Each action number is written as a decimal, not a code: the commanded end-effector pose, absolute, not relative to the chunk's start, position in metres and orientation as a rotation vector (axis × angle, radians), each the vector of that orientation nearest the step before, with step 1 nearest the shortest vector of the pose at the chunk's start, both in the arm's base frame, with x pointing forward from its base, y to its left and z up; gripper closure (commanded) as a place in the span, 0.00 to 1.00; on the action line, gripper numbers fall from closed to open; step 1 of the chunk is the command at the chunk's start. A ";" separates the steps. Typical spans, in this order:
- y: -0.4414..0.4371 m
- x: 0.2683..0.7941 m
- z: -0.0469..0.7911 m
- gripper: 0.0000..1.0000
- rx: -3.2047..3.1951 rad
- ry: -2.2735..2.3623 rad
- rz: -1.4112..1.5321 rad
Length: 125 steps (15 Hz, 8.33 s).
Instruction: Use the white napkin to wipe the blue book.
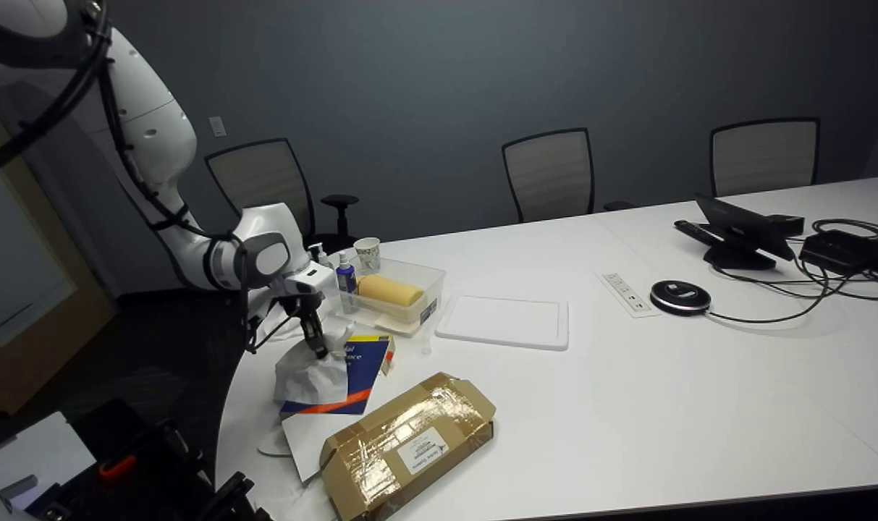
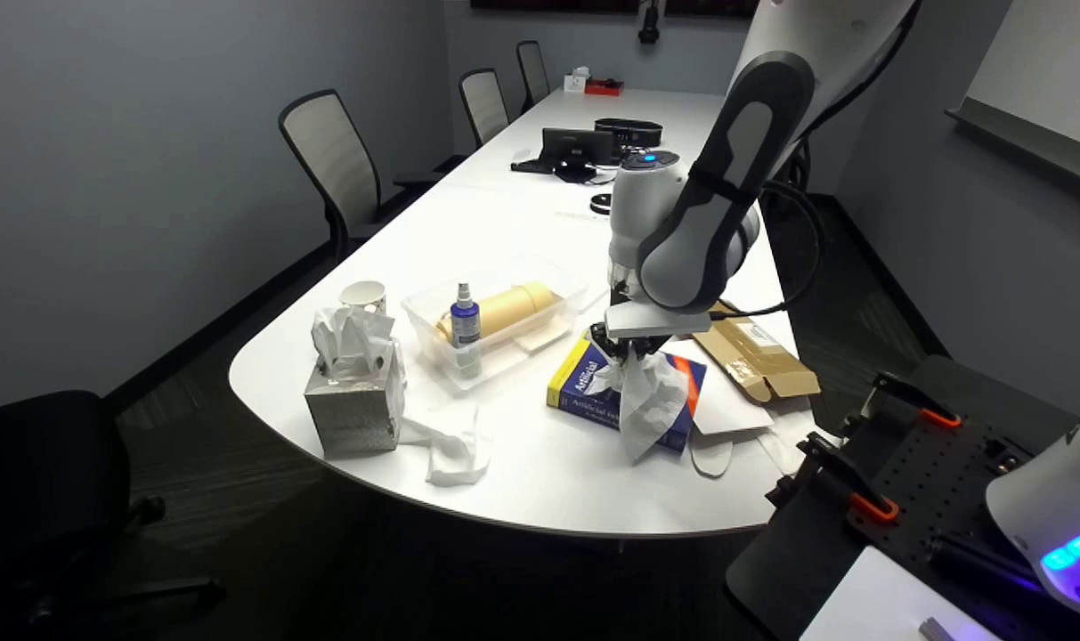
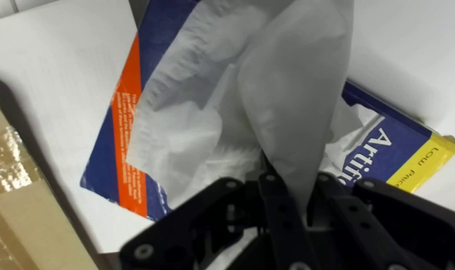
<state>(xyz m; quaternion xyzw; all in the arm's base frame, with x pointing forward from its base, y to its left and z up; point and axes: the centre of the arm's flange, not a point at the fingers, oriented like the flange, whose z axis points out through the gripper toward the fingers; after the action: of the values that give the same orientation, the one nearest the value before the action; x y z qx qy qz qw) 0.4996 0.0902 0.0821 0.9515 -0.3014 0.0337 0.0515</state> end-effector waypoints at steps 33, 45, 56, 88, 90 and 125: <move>0.076 0.516 0.086 0.97 2.884 -1.237 0.299; 0.072 0.500 0.068 0.97 2.853 -1.494 0.372; 0.054 0.443 0.083 0.97 2.771 -1.454 0.025; 0.089 0.515 0.081 0.97 2.978 -1.292 0.726; 0.094 0.511 0.079 0.97 3.016 -1.262 0.654; 0.267 0.519 0.103 0.97 3.170 -0.470 0.152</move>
<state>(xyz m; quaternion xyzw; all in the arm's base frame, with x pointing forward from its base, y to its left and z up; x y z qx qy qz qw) 0.4987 0.2546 0.1183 0.9821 -0.1647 0.0610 -0.0679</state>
